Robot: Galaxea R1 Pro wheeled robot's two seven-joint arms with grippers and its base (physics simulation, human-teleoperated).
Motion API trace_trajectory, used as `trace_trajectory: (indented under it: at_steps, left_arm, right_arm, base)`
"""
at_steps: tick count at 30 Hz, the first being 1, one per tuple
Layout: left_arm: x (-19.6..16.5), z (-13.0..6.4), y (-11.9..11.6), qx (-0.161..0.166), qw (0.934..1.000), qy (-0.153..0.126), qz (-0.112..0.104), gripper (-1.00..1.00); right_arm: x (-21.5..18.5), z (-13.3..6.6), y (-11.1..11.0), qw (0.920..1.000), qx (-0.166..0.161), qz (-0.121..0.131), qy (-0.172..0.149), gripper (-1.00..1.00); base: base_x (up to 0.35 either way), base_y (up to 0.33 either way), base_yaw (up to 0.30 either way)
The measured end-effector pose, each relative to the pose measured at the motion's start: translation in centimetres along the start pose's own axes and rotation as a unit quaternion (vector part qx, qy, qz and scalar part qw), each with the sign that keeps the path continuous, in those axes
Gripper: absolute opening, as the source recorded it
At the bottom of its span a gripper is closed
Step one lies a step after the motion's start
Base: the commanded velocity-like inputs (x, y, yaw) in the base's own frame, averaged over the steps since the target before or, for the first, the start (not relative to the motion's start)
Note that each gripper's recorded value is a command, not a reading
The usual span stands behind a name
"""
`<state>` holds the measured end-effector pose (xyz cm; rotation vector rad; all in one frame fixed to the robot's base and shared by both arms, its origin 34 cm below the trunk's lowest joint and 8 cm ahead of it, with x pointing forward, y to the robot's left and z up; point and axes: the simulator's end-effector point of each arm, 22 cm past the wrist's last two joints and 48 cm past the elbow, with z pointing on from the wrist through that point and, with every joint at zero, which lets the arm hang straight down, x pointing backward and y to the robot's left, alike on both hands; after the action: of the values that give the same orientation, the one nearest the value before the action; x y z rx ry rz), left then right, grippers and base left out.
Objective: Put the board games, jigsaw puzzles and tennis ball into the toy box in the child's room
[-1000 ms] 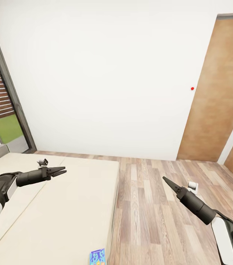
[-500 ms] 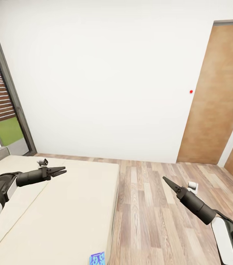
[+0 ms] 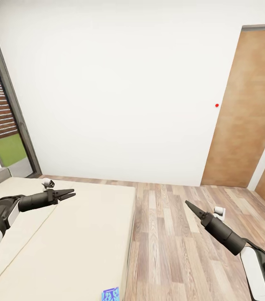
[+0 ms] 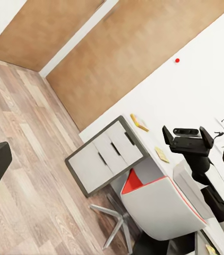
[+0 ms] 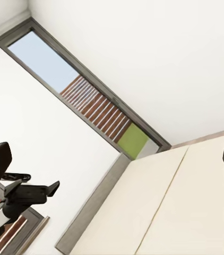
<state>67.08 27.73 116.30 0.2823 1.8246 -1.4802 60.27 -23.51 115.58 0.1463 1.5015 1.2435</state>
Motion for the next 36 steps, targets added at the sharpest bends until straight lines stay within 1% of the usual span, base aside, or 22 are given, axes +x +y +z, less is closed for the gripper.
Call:
trace_trajectory:
  at_steps: [28, 33, 36]
  left_arm:
    - [0.04, 0.06, 0.02, 0.0, 1.0, 0.001, 0.0, 1.0]
    - [0.03, 0.02, 0.04, -0.001, 1.0, 0.0, 0.0, 1.0]
    - [0.01, 0.01, 0.01, -0.001, 1.0, 0.0, 0.0, 1.0]
  right_arm:
    - [-0.1, 0.17, 0.42, 1.0, -0.004, -0.003, -0.001, 1.0]
    - [-0.1, 0.23, 0.51, 1.0, -0.004, -0.003, -0.002, 1.0]
    - [-0.1, 0.25, 0.54, 1.0, -0.004, -0.003, -0.002, 1.0]
  base:
    - [0.0, 0.0, 0.0]
    - [0.0, -0.096, 0.016]
    - [0.0, -0.233, 0.156]
